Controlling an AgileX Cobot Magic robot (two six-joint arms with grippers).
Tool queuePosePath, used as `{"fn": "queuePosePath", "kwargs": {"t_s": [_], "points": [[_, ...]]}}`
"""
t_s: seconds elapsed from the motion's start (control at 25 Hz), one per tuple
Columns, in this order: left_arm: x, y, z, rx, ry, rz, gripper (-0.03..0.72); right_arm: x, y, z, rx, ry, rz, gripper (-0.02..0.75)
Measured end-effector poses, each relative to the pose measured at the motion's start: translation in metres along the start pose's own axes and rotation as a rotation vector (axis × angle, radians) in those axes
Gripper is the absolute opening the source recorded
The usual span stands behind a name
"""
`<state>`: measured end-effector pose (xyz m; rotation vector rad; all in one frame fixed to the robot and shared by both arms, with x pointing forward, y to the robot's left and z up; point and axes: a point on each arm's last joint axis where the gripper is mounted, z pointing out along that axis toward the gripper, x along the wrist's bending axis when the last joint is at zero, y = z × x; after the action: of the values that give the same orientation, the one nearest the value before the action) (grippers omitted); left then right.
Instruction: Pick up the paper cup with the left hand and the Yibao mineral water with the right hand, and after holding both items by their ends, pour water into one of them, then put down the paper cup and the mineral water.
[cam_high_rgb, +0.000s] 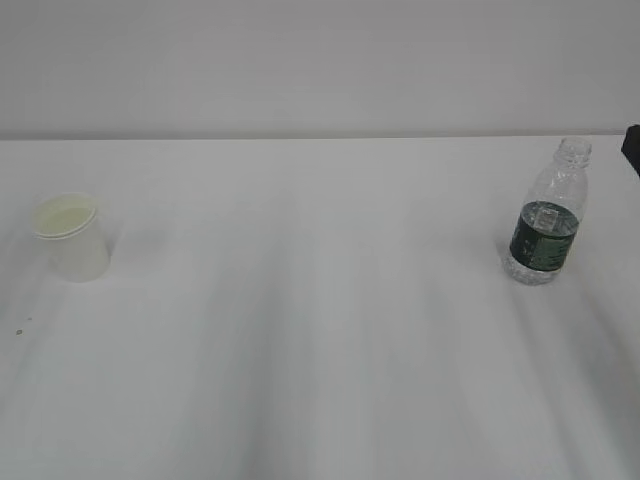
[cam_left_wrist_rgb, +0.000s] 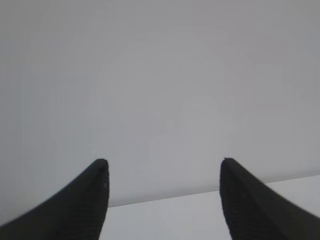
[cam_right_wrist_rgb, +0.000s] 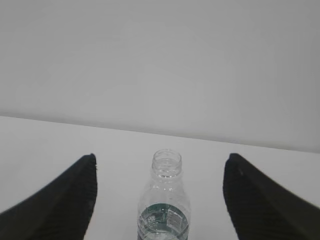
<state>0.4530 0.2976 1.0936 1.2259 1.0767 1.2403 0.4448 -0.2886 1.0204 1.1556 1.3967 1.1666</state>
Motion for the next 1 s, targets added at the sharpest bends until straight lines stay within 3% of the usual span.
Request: {"fn": "queuePosePath", "kwargs": {"t_s": [0.56, 1.0], "points": [[0.002, 0.024, -0.043, 0.016, 0.043, -0.034, 0.499, -0.001, 0.025, -0.039, -0.015, -0.019, -0.040, 0.592], [0.003, 0.025, -0.064, 0.094, 0.075, -0.050, 0.499, -0.003, 0.039, -0.080, -0.011, -0.073, -0.066, 0.592]]}}
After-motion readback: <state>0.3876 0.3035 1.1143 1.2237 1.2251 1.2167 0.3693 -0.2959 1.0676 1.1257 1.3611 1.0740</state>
